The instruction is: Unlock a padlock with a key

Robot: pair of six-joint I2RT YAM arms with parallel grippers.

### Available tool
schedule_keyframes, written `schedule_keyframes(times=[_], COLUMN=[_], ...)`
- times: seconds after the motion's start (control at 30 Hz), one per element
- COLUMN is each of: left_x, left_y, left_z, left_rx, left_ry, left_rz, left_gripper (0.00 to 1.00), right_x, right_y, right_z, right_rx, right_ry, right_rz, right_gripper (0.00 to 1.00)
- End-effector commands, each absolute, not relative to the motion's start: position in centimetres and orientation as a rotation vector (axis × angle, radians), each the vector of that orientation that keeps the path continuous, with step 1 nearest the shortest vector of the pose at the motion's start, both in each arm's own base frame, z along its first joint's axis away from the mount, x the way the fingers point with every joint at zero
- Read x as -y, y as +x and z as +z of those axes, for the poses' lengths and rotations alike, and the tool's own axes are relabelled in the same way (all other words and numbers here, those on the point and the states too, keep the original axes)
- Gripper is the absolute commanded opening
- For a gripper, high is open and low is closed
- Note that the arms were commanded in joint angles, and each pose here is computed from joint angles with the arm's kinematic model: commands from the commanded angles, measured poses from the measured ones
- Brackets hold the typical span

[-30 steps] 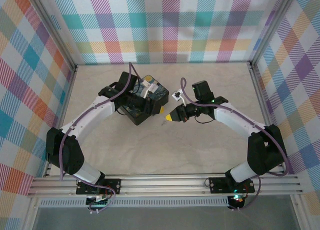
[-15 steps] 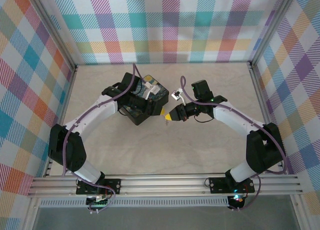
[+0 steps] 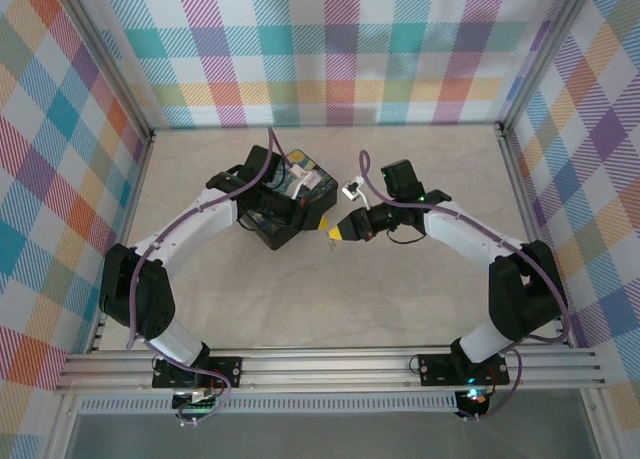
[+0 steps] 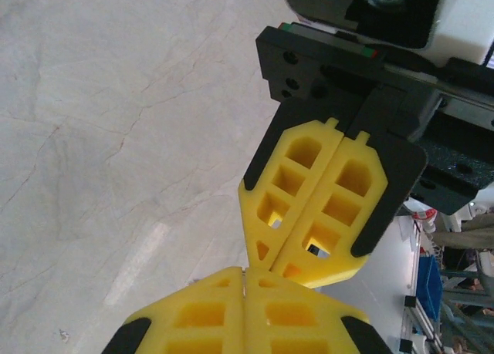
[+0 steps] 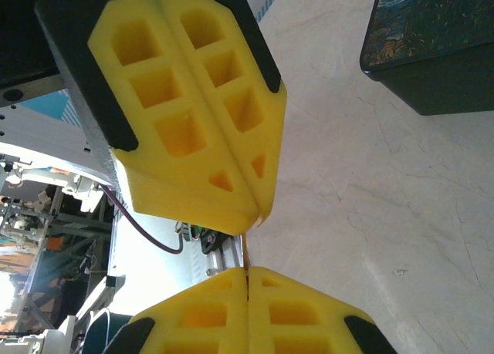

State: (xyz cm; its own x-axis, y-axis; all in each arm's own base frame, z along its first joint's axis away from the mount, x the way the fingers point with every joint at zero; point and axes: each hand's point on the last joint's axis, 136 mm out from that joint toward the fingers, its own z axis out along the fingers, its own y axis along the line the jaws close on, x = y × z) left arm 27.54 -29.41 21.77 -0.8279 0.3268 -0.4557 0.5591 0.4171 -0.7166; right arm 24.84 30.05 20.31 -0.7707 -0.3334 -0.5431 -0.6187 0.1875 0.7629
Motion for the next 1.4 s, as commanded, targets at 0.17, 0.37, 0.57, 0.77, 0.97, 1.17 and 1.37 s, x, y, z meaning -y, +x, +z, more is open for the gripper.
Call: schedule_keyframes(times=[0.17, 0.37, 0.57, 0.77, 0.97, 1.17, 1.37], left_x=[28.9, 28.4, 28.4, 28.6, 29.0, 29.0, 29.1], left_y=[29.8, 32.6, 34.4, 34.8, 34.6, 34.5, 34.7], left_z=[20.6, 21.4, 23.4, 24.6, 25.2, 25.6, 26.0], left_rx=[-2.461, -2.419, -2.339, -2.293, -2.274, -2.269, -2.250], left_ry=[0.602, 0.376, 0.255, 0.212, 0.226, 0.221, 0.206], left_rz=[-1.320, -1.332, -1.349, -1.390, -1.435, -1.443, -1.464], left_gripper=[0.00, 0.00, 0.00, 0.00, 0.00, 0.00, 0.00], right_x=[-29.8, -28.1, -27.9, -27.8, -27.7, -28.2, -29.0], right_y=[26.2, 27.2, 30.0, 32.2, 32.7, 32.9, 32.5], right_z=[21.2, 21.0, 21.0, 21.6, 22.0, 22.1, 22.3], right_rx=[-2.162, -2.150, -2.141, -2.065, -2.043, -2.028, -2.010], right_ry=[-0.884, -0.748, -0.414, -0.177, -0.165, -0.194, -0.235], right_rz=[1.574, 1.562, 1.599, 1.661, 1.649, 1.680, 1.723], right_gripper=[0.20, 0.37, 0.45, 0.47, 0.47, 0.46, 0.45])
